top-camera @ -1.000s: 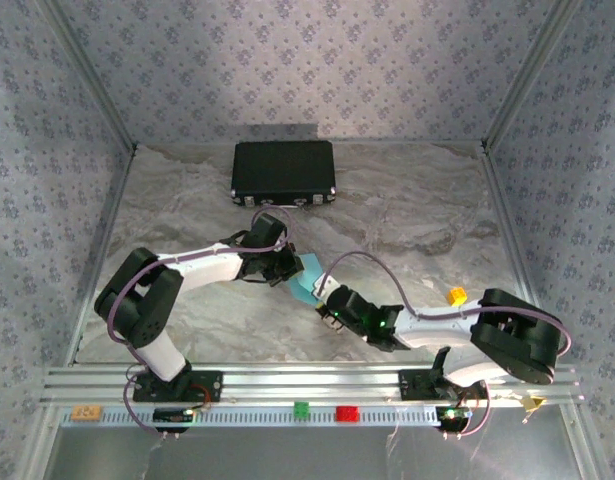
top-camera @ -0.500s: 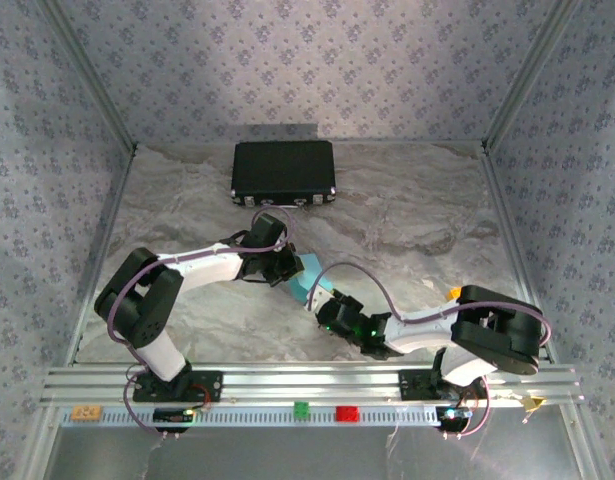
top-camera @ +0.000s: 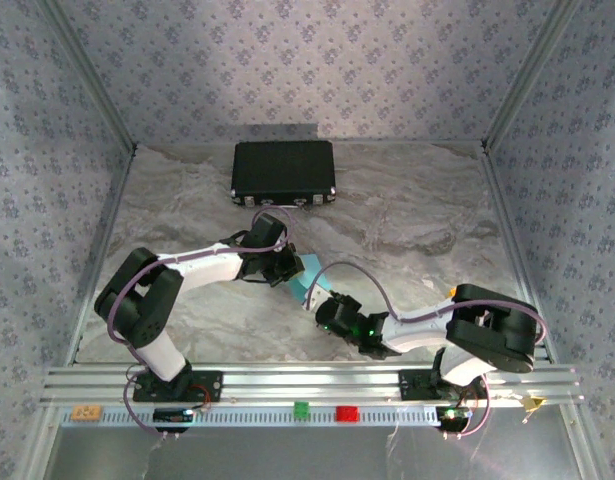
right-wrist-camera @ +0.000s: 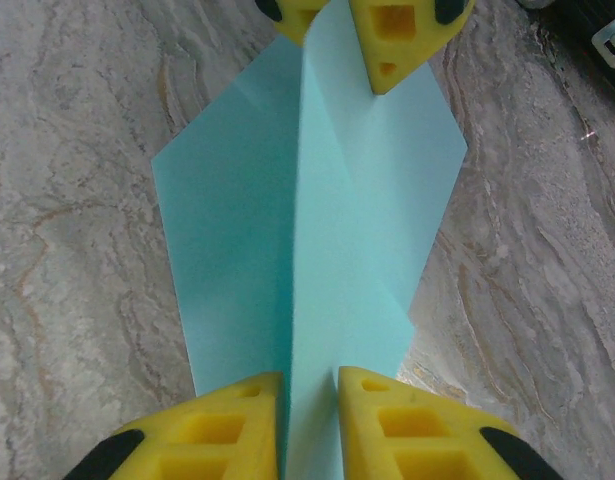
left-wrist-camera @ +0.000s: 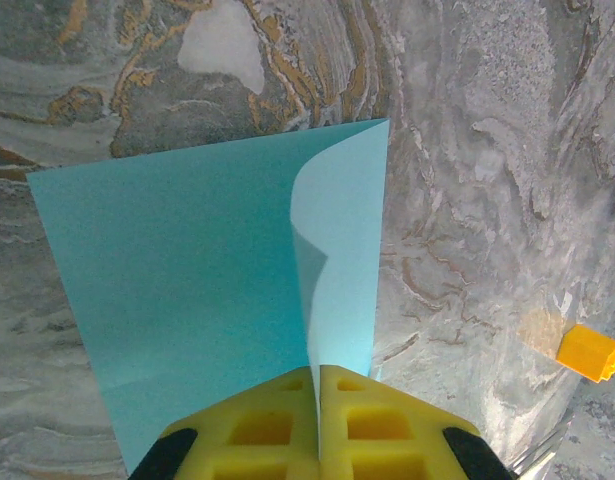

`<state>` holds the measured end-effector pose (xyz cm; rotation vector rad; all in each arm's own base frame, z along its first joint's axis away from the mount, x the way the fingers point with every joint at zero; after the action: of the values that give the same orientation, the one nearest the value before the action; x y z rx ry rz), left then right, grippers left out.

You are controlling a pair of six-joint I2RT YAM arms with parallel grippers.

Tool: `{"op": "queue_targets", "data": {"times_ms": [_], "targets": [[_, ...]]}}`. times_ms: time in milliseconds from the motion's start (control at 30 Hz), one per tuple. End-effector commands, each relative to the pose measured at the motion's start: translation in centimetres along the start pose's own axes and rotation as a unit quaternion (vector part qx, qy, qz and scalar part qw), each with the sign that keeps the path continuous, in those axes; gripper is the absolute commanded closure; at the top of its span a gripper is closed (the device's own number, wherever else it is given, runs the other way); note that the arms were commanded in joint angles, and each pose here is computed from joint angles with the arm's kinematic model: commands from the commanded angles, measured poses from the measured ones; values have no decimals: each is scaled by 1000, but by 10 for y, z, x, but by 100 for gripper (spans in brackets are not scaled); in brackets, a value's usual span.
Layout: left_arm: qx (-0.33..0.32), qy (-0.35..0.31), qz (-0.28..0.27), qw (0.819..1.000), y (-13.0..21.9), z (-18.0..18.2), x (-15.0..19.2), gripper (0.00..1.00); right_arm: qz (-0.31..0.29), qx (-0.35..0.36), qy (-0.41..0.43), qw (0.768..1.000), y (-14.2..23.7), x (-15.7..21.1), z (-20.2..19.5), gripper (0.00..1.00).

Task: Fold a paper plane with a square sheet of paper (pick it up from the middle)
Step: Fourth fold the wing at the center of the table.

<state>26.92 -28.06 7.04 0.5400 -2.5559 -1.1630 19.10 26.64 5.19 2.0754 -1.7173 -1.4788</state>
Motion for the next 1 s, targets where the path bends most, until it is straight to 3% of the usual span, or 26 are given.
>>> {"op": "queue_targets", "data": {"times_ms": [0,500,633,767,967], "targets": [[4,2,4,1000,3,-7,-2,95,-8,17,-17,1000,-2,-9,-7,81],[-1,1,0,1000,3,-7,-4,93,-3,3,-41,999,-2,-5,-6,94],[2,-4,-13,1000,10,-10,-6,76,5,-23,-91,996,-5,-2,-6,96],[4,-13,-45,999,26,-12,-12,49,6,-75,-168,983,-12,1,-6,96],[7,-21,-81,997,48,-13,-17,42,1,-147,-250,957,-18,1,-6,98]]}}
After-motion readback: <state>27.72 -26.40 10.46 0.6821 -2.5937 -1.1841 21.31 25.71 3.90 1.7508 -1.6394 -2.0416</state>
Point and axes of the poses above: each hand's point on the last joint's axis, 136 mm out from that joint toward the fingers, its own y axis back along the fingers, its own z axis along the line the jaws close on, x = y × z, the point moved 2 cm from there along y, back along the fingers, and after that the axes turned 10 degrees about y, right-handed, at the moved point
